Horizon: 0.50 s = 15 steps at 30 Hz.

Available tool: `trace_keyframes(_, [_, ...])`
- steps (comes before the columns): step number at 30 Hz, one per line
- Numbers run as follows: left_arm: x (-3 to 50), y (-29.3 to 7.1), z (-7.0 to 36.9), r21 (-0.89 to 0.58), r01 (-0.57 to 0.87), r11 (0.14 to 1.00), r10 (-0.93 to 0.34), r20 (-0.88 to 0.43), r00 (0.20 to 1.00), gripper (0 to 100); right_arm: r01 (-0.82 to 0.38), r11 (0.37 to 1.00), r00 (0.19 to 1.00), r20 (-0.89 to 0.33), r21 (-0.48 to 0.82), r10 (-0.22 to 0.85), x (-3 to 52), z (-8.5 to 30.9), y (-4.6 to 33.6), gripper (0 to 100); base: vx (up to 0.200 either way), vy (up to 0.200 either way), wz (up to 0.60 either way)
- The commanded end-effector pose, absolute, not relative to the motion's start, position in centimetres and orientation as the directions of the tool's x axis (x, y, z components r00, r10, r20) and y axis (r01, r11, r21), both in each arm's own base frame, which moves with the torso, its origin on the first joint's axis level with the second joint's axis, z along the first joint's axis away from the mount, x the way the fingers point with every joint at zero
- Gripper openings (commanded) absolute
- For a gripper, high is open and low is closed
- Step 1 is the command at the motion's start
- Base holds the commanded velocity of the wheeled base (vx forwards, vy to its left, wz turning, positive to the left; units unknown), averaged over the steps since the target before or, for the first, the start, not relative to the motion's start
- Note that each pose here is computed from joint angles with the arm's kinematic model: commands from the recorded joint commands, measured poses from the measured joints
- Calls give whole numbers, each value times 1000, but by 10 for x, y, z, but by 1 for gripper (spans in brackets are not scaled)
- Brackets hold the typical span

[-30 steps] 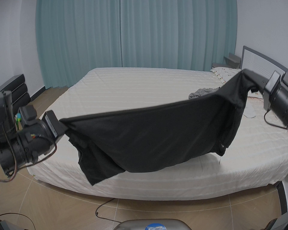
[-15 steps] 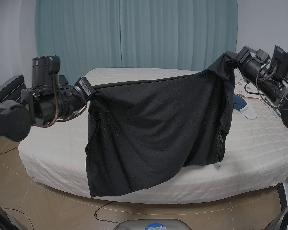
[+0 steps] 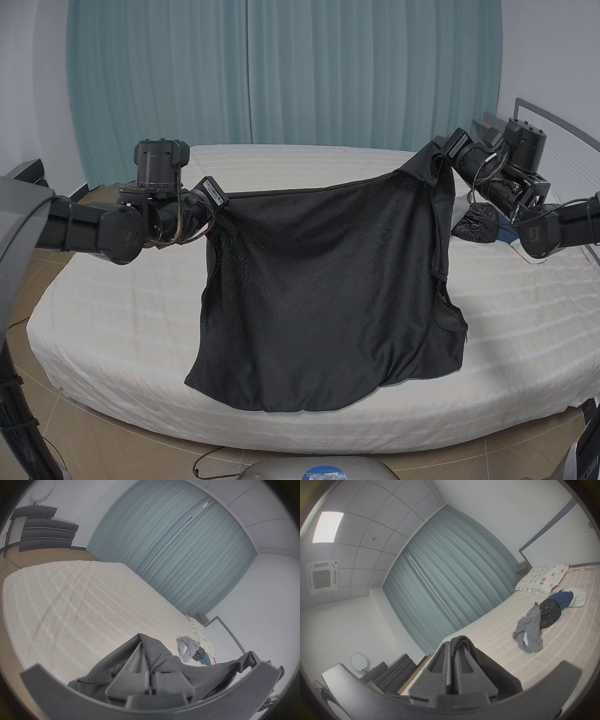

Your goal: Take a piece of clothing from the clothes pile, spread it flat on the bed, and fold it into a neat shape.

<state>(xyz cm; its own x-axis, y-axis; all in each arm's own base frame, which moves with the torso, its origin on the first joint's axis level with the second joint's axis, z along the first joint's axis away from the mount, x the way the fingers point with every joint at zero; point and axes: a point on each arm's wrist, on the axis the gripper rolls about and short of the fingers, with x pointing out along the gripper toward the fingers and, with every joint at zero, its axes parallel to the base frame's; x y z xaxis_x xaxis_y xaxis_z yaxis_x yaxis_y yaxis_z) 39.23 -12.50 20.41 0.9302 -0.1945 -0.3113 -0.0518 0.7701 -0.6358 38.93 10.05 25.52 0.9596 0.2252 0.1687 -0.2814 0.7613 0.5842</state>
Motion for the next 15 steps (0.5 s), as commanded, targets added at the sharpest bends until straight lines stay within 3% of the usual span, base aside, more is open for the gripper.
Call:
trace_keyframes(1, [433,-129,156,-611,-109,784,-169,-379,910,0,-211,781,975,66,588,214,428,203,105,0,0,0,0])
trace_keyframes(11, [472,-137,108,-597,-150,788,-140,-411,901,0,-152,796,980,-17,586,200,460,143,113,0,0,0,0])
trace_keyframes(15, [485,-138,94,-566,-225,793,-29,-404,914,0,-134,799,980,-44,586,196,468,124,115,0,0,0,0])
